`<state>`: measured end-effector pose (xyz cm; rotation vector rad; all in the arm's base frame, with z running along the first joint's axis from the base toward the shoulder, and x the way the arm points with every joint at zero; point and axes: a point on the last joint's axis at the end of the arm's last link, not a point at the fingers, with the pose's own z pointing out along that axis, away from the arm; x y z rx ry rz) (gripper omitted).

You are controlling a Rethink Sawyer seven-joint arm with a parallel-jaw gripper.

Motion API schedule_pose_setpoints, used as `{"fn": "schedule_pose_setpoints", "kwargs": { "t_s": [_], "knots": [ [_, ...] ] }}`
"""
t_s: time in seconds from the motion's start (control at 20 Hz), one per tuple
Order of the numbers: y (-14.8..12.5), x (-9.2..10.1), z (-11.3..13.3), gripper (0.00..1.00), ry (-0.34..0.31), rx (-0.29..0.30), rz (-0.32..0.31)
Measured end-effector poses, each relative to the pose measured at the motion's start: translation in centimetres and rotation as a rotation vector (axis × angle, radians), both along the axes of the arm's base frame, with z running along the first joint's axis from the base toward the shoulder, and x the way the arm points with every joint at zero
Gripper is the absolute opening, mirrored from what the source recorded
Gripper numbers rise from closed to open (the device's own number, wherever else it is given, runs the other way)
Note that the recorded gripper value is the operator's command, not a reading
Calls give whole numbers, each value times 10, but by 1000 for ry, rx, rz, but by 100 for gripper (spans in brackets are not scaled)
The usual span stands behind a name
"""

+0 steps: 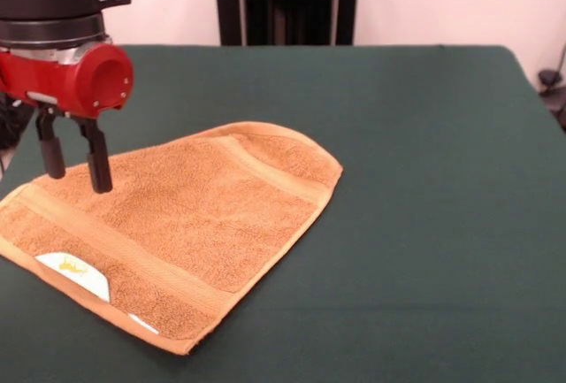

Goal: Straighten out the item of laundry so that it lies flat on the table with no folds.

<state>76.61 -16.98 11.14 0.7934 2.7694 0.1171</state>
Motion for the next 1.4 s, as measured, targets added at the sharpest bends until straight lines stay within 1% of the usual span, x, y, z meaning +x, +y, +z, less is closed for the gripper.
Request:
{"fn": "schedule_pose_setpoints", "kwargs": {
  "t_s": [0.25,0.3,0.65,0.85,1.0,1.15,1.25,1.4],
  "knots": [
    [12,-2,4,100,4,-1,16],
    [19,-3,7,100,6,-2,26],
    [46,-6,14,100,13,-4,64],
    [62,-10,12,100,24,-3,85],
    [71,-16,7,100,39,-7,96],
    [90,-33,-5,100,63,-29,117],
    [97,-37,-9,100,68,-36,124],
    [114,-48,-16,100,75,-49,146]
  ]
}}
